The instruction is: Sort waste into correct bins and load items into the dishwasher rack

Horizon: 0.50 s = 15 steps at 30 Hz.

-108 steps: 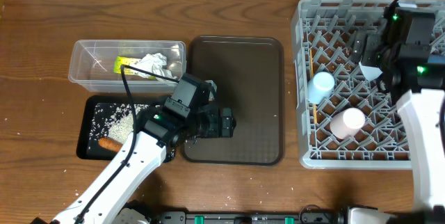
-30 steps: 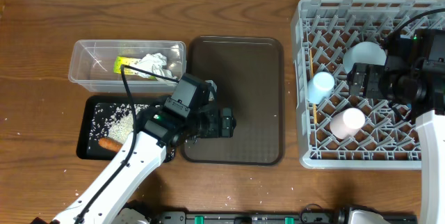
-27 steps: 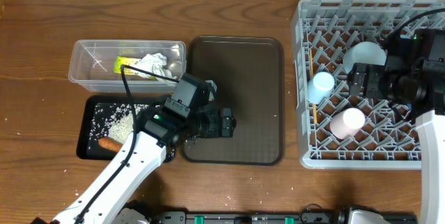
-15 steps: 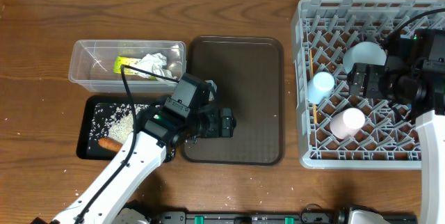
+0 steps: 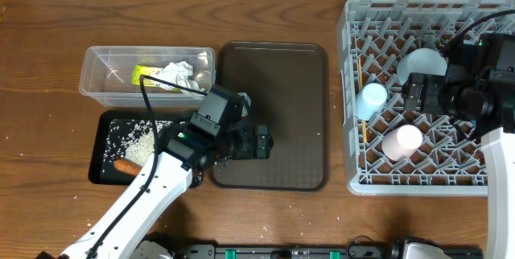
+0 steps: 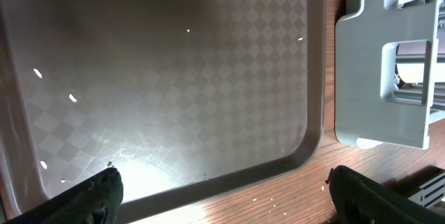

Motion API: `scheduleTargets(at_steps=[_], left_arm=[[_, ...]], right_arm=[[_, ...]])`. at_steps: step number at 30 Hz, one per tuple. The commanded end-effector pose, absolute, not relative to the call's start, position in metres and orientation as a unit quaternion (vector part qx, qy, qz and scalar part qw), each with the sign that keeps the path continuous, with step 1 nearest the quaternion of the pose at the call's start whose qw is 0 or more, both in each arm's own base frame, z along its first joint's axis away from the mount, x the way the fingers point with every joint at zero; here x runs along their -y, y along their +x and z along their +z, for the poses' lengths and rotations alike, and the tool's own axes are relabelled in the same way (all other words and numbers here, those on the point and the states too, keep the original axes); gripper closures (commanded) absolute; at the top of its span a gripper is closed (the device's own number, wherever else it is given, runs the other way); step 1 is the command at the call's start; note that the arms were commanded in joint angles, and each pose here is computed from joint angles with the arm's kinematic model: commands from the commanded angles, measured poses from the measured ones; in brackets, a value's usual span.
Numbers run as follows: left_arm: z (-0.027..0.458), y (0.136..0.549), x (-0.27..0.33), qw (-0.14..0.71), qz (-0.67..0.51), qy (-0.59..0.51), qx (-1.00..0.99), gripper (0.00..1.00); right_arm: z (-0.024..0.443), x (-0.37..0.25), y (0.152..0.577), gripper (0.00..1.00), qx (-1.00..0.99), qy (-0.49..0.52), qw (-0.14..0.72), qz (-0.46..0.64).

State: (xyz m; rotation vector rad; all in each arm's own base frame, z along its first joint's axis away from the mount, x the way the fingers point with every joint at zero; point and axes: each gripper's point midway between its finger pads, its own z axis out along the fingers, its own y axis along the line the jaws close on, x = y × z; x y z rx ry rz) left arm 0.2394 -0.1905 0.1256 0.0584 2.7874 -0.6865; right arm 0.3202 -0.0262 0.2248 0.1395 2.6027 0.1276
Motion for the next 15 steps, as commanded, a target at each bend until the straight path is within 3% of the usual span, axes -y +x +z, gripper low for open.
scheduleTargets(at_steps=[1, 8, 15], left_arm=[[0.124, 0.240, 0.189, 0.134, -0.233, 0.012, -0.963, 0.04], [0.124, 0.240, 0.189, 0.134, -0.233, 0.012, -0.963, 0.04], [0.124, 0.240, 0.189, 0.134, -0.233, 0.012, -0.963, 0.04]], right_arm=[[0.225, 0.024, 0.320, 0.01, -0.963, 0.039, 0.264, 0.043], [0.224, 0.021, 0.316, 0.01, -0.963, 0.036, 0.264, 0.044], [0.258, -0.006, 0.300, 0.01, -0.947, -0.010, 0.318, 0.051]])
